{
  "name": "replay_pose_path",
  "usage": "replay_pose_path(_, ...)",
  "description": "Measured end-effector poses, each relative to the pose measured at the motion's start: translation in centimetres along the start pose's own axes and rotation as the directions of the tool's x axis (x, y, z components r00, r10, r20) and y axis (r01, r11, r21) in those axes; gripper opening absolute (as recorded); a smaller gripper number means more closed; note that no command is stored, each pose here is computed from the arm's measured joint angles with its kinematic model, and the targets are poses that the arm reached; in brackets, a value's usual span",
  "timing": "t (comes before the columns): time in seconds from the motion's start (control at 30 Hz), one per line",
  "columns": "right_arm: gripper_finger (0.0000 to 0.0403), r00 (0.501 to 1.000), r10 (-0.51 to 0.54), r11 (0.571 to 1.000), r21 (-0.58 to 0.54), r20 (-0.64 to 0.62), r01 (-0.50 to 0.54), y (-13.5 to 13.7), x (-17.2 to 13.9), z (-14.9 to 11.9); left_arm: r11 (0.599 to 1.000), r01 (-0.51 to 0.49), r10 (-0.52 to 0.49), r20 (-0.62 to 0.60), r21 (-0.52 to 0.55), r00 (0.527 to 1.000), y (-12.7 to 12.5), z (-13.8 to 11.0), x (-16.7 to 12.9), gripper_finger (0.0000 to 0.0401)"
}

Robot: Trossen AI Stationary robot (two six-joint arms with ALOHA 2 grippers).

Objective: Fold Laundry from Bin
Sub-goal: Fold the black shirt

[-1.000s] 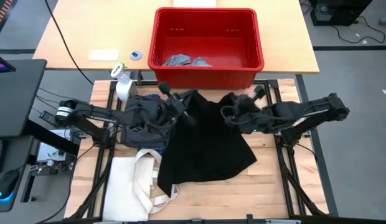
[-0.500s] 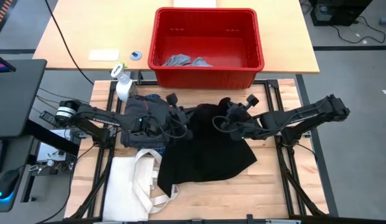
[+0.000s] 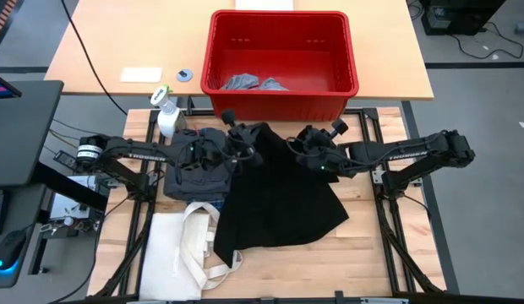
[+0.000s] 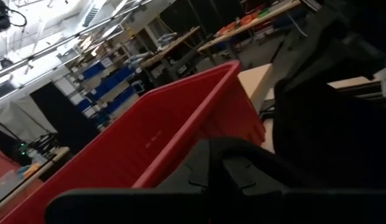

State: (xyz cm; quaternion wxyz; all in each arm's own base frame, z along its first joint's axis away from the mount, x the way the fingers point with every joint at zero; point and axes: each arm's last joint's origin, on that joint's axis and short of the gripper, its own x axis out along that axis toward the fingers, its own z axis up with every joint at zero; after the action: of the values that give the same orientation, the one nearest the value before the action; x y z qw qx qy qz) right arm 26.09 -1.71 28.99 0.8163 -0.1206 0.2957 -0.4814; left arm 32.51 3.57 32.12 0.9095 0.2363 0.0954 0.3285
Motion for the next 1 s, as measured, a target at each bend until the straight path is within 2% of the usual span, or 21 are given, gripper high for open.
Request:
replay_pose_path(0.1, 0.0025, 0.999, 0.032, 0.999, -0.010, -0.007, -0.032, -0.1, 0.4, 0.1, 1.000, -0.011, 0.011, -0.006, -0.018, 1.000, 0.3, -0.2, 0.2, 0.0011)
replay_pose_path(0.27, 0.0024, 1.000, 0.006, 0.999, 0.047, 0.010, -0.006, -0.5, 1.0, 0.6, 1.000, -0.011, 0.011, 0.005, -0.029, 1.000, 0.4, -0.1, 0.3, 0.0011)
replay_pose_path(0.4, 0.0025, 1.000, 0.005, 0.997, 0.073, 0.015, -0.006, -0.7, 1.3, 0.9, 0.998, 0.052, -0.051, 0.041, -0.017, 0.998, 0.2, 0.0, 0.2, 0.0011)
replay_pose_path(0.7, 0.0025, 0.987, 0.158, 0.987, 0.021, -0.033, -0.157, -0.5, 2.2, 0.6, 0.996, 0.087, -0.087, 0.044, 0.019, 0.995, 0.0, 0.0, 0.2, 0.0011)
replay_pose_path(0.83, 0.0032, 0.992, 0.112, 0.994, -0.014, -0.058, -0.113, -0.6, 3.0, 0.2, 0.985, 0.154, -0.156, 0.009, 0.077, 0.988, -0.4, -0.6, 0.2, 0.0011)
replay_pose_path(0.93, 0.0053, 0.996, 0.048, 0.997, -0.060, -0.078, -0.053, -0.9, 3.8, -0.5, 0.988, 0.136, -0.138, 0.027, 0.071, 0.990, -0.3, -0.5, 0.5, 0.0017)
replay_pose_path(1.0, 0.0075, 0.997, 0.033, 0.997, -0.064, -0.077, -0.038, -1.2, 4.5, -0.6, 0.992, 0.106, -0.108, 0.030, 0.071, 0.994, 0.0, -0.6, 0.8, 0.0038)
